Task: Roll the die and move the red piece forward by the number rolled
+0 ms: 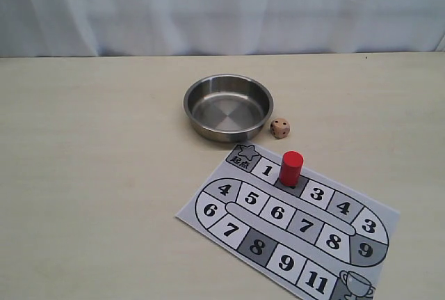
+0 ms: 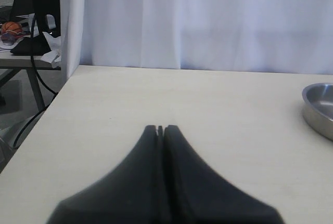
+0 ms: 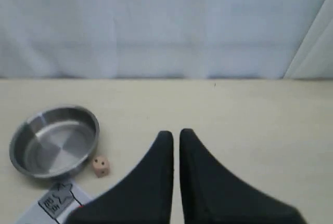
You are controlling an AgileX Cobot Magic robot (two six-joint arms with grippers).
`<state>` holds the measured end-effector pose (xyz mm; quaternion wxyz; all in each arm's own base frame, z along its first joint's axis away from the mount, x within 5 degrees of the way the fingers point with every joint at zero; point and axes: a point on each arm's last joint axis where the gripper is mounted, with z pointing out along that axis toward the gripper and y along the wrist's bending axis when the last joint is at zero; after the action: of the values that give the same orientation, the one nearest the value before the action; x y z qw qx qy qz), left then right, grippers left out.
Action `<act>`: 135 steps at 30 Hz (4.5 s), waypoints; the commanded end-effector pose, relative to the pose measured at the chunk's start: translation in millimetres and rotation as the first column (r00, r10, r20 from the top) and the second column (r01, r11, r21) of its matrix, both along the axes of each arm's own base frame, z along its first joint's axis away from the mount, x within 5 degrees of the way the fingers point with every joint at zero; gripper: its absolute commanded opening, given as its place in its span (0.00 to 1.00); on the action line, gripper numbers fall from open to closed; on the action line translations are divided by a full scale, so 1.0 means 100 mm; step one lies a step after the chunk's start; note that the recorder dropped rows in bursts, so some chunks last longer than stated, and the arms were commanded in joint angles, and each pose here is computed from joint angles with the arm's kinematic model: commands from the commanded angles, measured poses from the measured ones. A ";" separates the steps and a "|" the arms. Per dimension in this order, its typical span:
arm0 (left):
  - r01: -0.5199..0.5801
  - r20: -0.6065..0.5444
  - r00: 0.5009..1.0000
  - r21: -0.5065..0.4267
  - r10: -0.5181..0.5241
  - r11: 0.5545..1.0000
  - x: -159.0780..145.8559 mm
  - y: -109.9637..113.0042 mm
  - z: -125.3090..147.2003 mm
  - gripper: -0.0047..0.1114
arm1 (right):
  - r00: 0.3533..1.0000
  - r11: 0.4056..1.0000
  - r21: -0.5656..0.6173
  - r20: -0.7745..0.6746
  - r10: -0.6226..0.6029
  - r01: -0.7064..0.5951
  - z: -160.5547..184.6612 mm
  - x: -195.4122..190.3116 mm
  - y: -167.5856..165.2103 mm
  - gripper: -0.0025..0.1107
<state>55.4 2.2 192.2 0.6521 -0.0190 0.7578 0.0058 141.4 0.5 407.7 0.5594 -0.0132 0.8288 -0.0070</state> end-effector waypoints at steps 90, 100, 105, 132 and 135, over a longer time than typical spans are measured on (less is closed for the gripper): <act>0.000 0.010 1.000 -0.004 0.000 1.000 0.00 0.00 0.00 0.04 | 0.965 1.000 -0.016 0.264 0.004 0.000 -2.13 -0.86 0.00 0.06; 0.000 0.010 1.000 -0.004 0.000 1.000 0.00 0.00 0.00 0.04 | 0.966 1.000 -0.016 0.260 0.004 0.000 -2.13 -0.86 0.00 0.06; 0.000 0.010 1.000 -0.004 0.000 1.000 0.00 0.00 0.00 0.04 | 0.966 1.000 -0.016 0.260 0.004 0.000 -2.13 -0.86 0.00 0.06; 0.000 0.012 1.000 -0.004 0.000 1.000 0.00 0.00 0.01 0.04 | 0.966 1.000 -0.016 0.260 0.004 0.000 -2.13 -0.86 0.00 0.06; 0.000 0.012 1.000 -0.004 0.000 1.000 0.00 0.00 0.01 0.04 | 0.966 1.000 -0.016 0.260 0.004 0.000 -2.13 -0.86 0.00 0.06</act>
<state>55.4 2.2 192.2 0.6521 -0.0190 0.7578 0.0058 56.2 0.4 195.3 0.6638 -0.0196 0.7475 -0.0134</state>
